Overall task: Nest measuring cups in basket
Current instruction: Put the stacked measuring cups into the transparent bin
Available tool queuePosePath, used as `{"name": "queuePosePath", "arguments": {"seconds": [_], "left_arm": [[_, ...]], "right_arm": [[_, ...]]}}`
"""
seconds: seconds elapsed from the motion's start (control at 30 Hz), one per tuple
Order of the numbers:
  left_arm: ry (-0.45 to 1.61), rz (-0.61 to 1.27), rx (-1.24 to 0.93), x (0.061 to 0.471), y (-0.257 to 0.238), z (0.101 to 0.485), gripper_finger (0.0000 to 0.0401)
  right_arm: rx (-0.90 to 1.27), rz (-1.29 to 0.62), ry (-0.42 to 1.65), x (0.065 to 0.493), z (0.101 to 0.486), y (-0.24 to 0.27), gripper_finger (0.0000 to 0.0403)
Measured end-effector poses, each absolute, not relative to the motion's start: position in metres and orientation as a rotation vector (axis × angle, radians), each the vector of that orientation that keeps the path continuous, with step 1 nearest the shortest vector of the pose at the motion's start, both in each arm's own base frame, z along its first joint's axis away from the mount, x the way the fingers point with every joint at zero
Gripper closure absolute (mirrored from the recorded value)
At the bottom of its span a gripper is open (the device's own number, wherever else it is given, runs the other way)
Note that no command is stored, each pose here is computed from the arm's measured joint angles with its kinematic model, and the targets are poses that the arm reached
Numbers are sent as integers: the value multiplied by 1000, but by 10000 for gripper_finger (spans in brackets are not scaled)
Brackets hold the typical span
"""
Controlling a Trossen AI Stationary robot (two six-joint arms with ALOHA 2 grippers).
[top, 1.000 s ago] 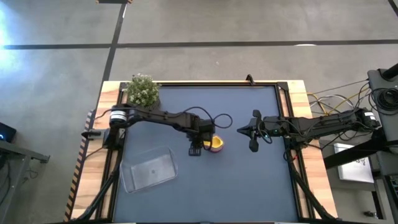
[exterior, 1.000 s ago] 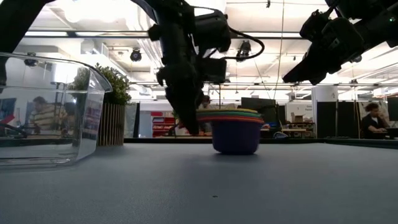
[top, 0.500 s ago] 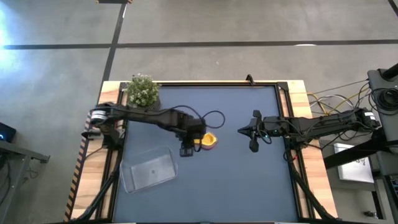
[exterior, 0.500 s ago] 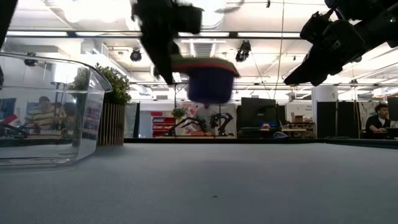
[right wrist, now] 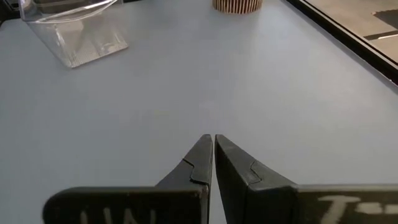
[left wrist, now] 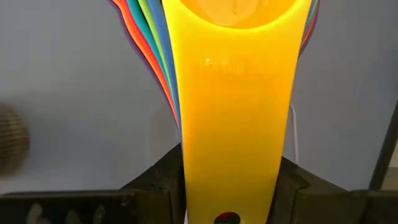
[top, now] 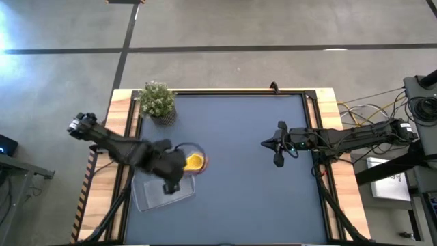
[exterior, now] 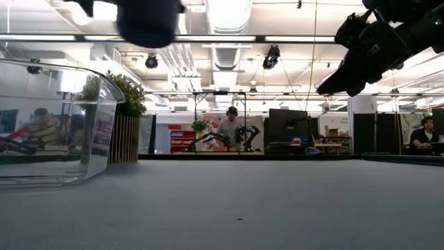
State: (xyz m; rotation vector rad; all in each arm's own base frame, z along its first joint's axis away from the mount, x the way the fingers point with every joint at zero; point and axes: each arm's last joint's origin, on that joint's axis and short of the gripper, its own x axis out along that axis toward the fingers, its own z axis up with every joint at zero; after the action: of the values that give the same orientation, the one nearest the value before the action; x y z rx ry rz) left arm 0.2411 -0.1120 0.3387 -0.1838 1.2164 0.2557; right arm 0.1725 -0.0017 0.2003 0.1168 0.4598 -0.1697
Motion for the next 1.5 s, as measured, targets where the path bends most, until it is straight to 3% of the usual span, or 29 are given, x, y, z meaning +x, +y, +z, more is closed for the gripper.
{"name": "queuePosePath", "arguments": {"seconds": [0.37,0.8,1.2,1.5], "left_arm": [[1230,338,-277,195,-152,311,282],[1218,332,-490,145,-138,249,282],[1223,253,-576,140,-136,198,282],[1222,243,-597,141,-137,184,279]], "right_arm": [[123,-171,453,173,201,-2,394],[123,-170,453,173,201,-2,394],[120,-178,452,173,201,-2,394],[120,-180,452,173,201,-2,394]]}}
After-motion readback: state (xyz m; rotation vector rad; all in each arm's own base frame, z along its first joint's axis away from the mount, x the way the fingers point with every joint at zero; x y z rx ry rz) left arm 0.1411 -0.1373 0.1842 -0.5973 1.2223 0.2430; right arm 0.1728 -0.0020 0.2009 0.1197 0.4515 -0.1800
